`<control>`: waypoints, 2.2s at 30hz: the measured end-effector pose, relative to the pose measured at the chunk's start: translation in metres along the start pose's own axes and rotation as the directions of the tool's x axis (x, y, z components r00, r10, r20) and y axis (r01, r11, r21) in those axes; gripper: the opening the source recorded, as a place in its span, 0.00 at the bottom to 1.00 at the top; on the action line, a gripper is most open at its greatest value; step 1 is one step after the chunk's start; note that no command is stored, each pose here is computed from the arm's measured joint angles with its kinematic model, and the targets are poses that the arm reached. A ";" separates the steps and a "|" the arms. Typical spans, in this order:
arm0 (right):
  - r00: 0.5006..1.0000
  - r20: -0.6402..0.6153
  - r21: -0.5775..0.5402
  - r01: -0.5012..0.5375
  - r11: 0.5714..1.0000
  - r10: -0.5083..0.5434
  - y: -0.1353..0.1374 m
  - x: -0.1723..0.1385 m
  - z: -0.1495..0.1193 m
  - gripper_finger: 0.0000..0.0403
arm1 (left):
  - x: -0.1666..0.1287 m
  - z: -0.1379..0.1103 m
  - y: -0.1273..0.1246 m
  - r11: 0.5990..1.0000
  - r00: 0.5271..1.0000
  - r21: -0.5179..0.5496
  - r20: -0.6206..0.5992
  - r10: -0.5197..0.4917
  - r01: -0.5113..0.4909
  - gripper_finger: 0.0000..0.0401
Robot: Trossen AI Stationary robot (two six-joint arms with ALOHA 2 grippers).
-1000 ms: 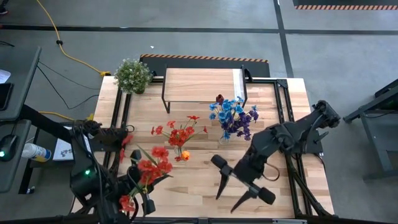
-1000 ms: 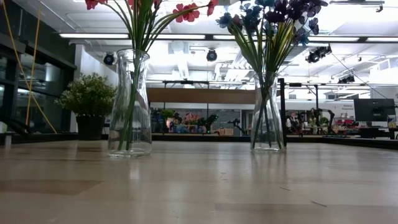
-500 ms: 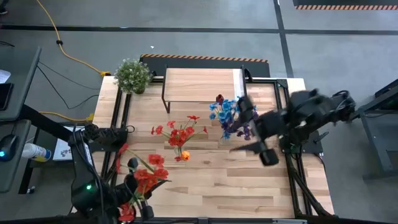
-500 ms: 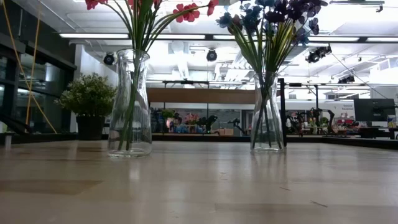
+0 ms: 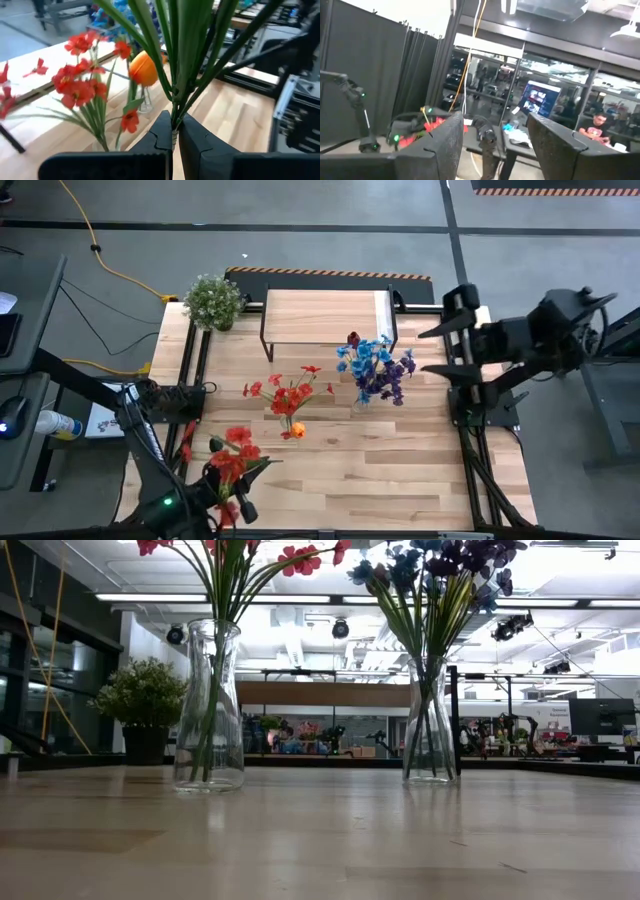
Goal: Pick and place flowers into a vace then onto a shelf
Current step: Put the red flower into the left transparent vase
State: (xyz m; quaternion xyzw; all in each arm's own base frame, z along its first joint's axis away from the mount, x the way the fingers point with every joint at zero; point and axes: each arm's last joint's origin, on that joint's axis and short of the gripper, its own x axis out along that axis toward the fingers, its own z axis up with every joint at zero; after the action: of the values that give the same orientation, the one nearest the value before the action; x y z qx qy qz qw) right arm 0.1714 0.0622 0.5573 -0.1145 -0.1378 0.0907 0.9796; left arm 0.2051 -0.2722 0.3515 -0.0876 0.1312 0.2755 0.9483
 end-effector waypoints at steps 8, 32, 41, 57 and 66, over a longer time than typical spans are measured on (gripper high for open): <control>0.999 -0.006 -0.048 0.050 0.998 -0.050 -0.005 -0.011 0.005 0.52 | 0.019 -0.027 0.014 0.997 0.997 -0.046 0.033 0.065 -0.064 0.11; 0.994 -0.036 -0.102 0.102 0.990 -0.106 -0.006 -0.011 0.003 0.51 | 0.044 -0.059 0.059 0.988 0.983 -0.083 0.119 0.141 -0.132 0.11; 0.989 -0.045 -0.133 0.131 0.982 -0.138 -0.007 -0.011 0.002 0.52 | 0.057 -0.057 0.062 0.982 0.974 -0.077 0.130 0.184 -0.175 0.11; 0.989 -0.046 -0.158 0.129 0.979 -0.138 -0.007 -0.010 0.002 0.53 | 0.059 -0.059 0.060 0.975 0.977 -0.124 0.083 0.197 -0.186 0.11; 0.989 -0.046 -0.158 0.128 0.979 -0.137 -0.007 -0.010 0.002 0.51 | 0.060 -0.061 0.057 0.973 0.979 -0.141 0.069 0.192 -0.181 0.11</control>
State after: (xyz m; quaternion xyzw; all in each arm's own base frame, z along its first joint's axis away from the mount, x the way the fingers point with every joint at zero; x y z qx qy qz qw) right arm 0.1619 0.0540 0.5584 -0.1834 -0.1239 0.0108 0.9751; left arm 0.2108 -0.2093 0.2708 -0.1268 0.0812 0.3749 0.9147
